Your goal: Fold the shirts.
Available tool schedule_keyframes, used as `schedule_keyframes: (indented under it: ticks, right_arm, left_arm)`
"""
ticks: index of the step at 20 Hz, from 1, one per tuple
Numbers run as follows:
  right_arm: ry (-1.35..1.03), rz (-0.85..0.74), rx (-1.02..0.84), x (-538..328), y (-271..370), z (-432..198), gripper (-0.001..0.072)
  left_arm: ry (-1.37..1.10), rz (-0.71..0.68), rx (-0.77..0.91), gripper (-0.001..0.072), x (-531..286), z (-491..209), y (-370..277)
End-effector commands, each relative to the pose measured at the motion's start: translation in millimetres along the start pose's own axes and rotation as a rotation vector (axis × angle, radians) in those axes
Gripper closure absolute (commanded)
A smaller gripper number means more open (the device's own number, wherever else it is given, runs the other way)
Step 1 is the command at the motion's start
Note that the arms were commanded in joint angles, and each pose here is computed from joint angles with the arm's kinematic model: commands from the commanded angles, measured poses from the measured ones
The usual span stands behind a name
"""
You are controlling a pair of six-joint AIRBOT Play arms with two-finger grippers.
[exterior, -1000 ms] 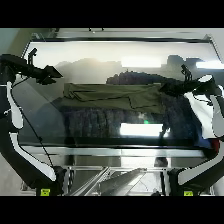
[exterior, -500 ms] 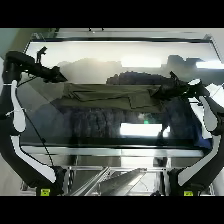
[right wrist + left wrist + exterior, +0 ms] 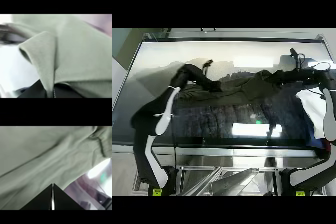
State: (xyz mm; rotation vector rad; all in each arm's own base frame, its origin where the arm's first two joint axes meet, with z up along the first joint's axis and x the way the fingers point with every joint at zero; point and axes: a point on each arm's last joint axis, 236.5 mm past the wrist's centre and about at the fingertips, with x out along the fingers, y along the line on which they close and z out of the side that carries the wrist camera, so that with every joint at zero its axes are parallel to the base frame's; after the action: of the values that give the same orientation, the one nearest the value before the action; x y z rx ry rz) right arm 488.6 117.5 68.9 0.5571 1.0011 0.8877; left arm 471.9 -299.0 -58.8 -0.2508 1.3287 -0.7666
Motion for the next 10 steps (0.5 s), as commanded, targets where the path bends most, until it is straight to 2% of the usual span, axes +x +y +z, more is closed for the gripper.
schedule_keyframes:
  ticks: [1, 6, 10]
  right_arm:
    - [0.01, 0.093, -0.095, -19, 70, 2, 0.0691]
    - [0.035, 0.109, -0.087, -15, 80, -3, 0.069]
    - [0.031, 0.106, -0.074, -17, 79, -2, 0.069]
  left_arm:
    - [0.002, -0.022, 0.046, 0.0695, 66, 7, -46]
    - [-0.03, -0.031, 0.021, 0.0695, 85, 23, -47]
    - [-0.092, -0.145, 0.052, 0.0695, 2, 41, -71]
